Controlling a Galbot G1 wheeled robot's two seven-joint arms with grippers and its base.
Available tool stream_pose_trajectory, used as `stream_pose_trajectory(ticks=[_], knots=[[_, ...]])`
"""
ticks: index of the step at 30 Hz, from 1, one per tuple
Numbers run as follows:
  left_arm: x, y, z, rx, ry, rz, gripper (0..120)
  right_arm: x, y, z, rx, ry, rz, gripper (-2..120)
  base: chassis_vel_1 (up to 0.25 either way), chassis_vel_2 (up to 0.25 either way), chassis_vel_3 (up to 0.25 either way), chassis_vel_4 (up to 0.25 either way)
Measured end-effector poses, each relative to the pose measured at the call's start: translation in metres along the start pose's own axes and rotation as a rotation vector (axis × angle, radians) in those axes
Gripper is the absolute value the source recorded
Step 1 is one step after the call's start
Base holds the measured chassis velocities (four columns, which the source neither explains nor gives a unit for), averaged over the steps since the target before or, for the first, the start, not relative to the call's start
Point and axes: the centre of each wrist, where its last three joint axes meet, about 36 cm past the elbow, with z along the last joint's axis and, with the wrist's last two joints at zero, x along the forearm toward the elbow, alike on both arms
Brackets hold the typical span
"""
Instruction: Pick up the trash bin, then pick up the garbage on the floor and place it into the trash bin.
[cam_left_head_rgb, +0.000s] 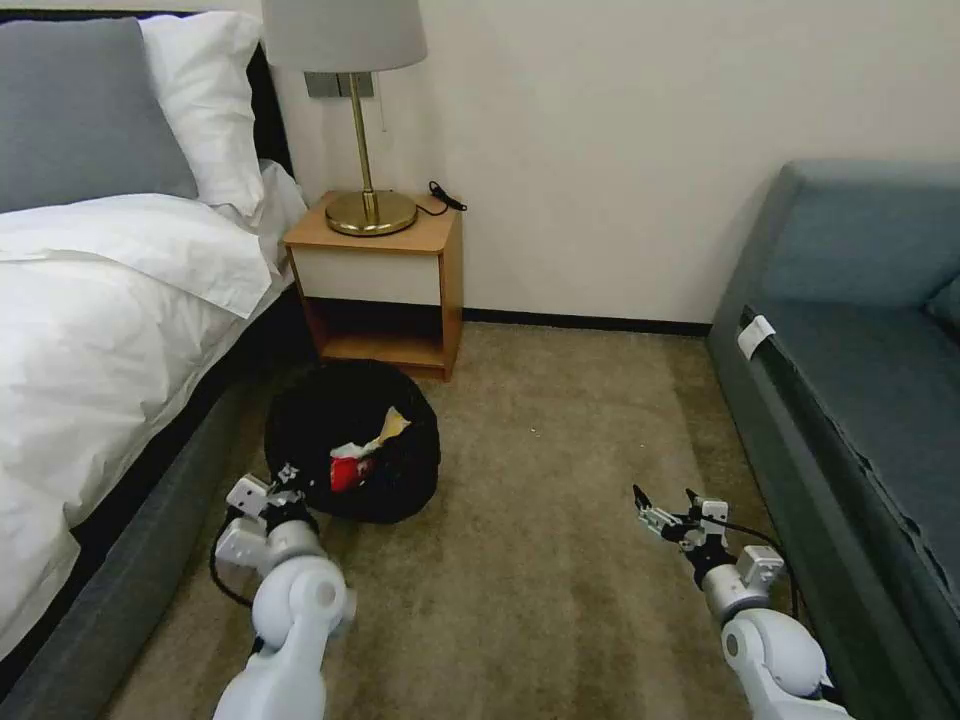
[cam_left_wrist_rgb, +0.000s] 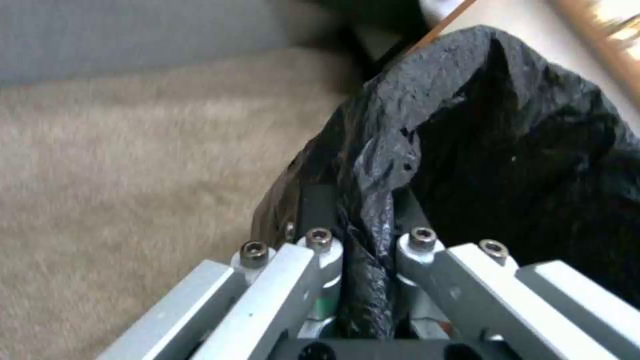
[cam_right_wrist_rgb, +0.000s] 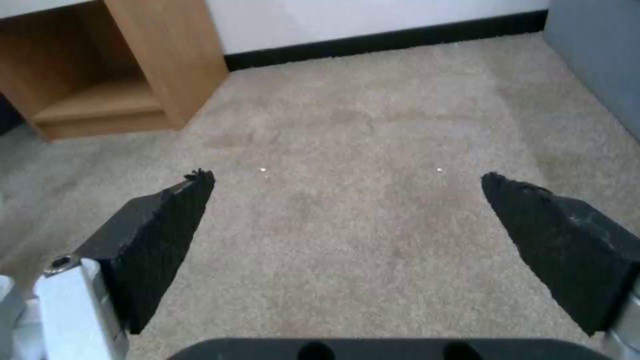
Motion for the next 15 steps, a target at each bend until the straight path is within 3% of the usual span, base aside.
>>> stream_pose_trajectory(ticks=[5,11,15], knots=[[-0.033,-0.005,0.017,-0.015,0.044,-0.066,4,-0.005,0.0,0.002,-0.012,0.001,0.008,100,0.0,0.0,0.0,0.0],[-0.048,-0.006,0.024,-0.041,0.049,-0.106,4,-0.009,-0.002,0.001,-0.015,-0.001,0.013,100,0.0,0.0,0.0,0.0],[-0.049,-0.008,0.027,-0.053,0.053,-0.104,15,-0.011,-0.005,0.001,-0.017,0.001,0.017,100,0.0,0.0,0.0,0.0]])
